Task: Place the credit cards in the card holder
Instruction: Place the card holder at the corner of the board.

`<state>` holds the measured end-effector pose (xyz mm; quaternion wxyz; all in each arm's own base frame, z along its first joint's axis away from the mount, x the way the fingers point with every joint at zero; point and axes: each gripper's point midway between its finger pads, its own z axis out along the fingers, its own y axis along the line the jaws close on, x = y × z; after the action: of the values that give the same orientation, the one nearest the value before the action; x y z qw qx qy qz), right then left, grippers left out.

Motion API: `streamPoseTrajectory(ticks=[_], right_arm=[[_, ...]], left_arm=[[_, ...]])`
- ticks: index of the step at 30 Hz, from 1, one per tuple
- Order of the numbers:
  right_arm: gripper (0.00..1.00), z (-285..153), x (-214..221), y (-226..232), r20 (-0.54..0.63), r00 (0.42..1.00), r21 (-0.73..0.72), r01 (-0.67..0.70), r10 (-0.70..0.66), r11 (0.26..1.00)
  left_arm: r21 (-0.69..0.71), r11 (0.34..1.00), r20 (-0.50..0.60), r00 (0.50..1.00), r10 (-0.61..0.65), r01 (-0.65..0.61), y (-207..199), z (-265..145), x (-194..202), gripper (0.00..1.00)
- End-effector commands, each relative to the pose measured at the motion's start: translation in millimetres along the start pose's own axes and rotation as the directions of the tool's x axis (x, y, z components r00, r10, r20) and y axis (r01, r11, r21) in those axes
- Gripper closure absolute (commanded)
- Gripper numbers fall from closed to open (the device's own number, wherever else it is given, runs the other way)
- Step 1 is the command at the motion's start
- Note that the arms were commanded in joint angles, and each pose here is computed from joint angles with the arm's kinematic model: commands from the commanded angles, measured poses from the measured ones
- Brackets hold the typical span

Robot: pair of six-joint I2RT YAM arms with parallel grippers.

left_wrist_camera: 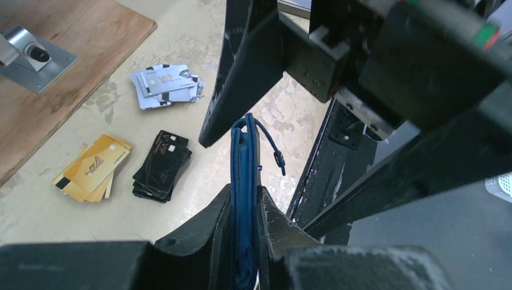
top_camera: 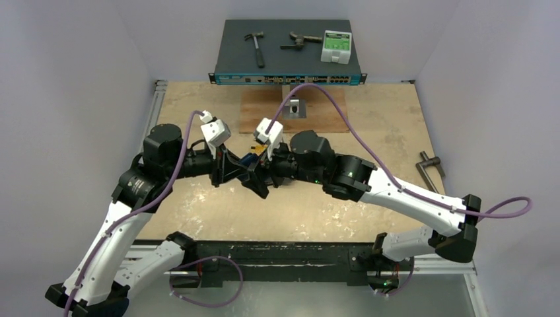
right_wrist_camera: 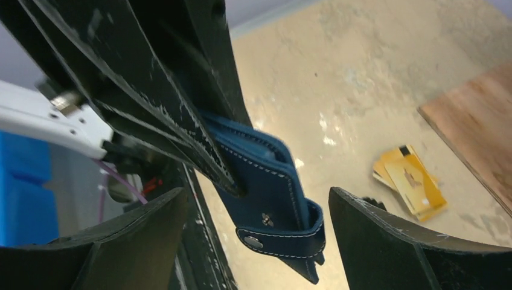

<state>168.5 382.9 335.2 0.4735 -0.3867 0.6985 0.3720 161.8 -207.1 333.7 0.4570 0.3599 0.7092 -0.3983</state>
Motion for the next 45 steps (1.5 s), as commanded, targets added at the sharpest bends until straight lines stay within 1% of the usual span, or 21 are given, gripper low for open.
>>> streamPoseTrajectory(ticks=[1,6,9,12,15,20,25,29,33,34,36,39,41,42,44,45], right_arm=[[0.16,-16,-11,-11,-0.017,0.992,0.116,0.124,-0.123,0.985],[0.22,-29,-13,-23,-0.021,0.989,0.205,0.145,-0.144,0.968],[0.33,-39,-24,-39,0.017,0.989,0.306,0.137,-0.149,0.942],[0.38,-45,-37,-49,0.065,0.985,0.369,0.123,-0.157,0.921],[0.41,-48,-46,-56,0.084,0.979,0.422,0.131,-0.183,0.897],[0.44,-54,-50,-64,0.076,0.974,0.485,0.150,-0.212,0.861],[0.48,-54,-50,-59,0.077,0.975,0.458,0.153,-0.210,0.876],[0.55,-54,-54,-50,0.090,0.974,0.410,0.155,-0.208,0.899],[0.62,-48,-49,-39,0.066,0.976,0.342,0.173,-0.207,0.924],[0.65,-48,-47,-37,0.065,0.976,0.330,0.174,-0.206,0.928],[0.76,-49,-45,-34,0.064,0.977,0.310,0.176,-0.205,0.934],[0.89,-52,-40,-25,0.069,0.978,0.255,0.175,-0.198,0.951],[0.94,-54,-32,-20,0.055,0.982,0.224,0.165,-0.182,0.961],[0.94,-55,-28,-21,0.041,0.982,0.221,0.169,-0.182,0.961],[0.83,-55,-19,-21,0.013,0.984,0.212,0.172,-0.178,0.962],[0.80,-54,-17,-21,0.004,0.984,0.211,0.173,-0.178,0.962]], left_arm=[[0.044,0.998,0.032,0.999,0.041,-0.042,-10,-3,-13,1.00],[0.058,0.998,0.027,0.999,0.028,-0.029,-13,-4,-10,1.00],[0.075,0.997,0.015,1.000,0.011,-0.012,-17,-5,-6,1.00],[0.090,0.996,0.013,1.000,0.004,-0.005,-21,-7,-6,1.00],[0.100,0.995,0.014,1.000,0.001,-0.002,-24,-9,-8,1.00],[0.110,0.994,0.014,1.000,-0.003,0.001,-28,-11,-8,1.00],[0.123,0.992,0.012,1.000,-0.004,0.002,-30,-11,-7,1.00],[0.127,0.992,0.016,1.000,-0.003,0.001,-31,-12,-8,1.00],[0.130,0.992,0.023,1.000,-0.001,-0.002,-32,-12,-11,1.00],[0.132,0.991,0.025,1.000,0.000,-0.003,-33,-13,-12,1.00],[0.136,0.991,0.029,1.000,0.006,-0.010,-34,-13,-13,1.00],[0.136,0.990,0.030,0.999,0.017,-0.020,-34,-14,-12,1.00],[0.135,0.991,0.028,0.999,0.016,-0.020,-33,-13,-11,1.00],[0.136,0.991,0.026,1.000,0.014,-0.018,-33,-13,-11,1.00],[0.141,0.990,0.025,1.000,0.013,-0.016,-34,-13,-11,1.00],[0.143,0.990,0.027,1.000,0.013,-0.017,-34,-13,-12,1.00]])
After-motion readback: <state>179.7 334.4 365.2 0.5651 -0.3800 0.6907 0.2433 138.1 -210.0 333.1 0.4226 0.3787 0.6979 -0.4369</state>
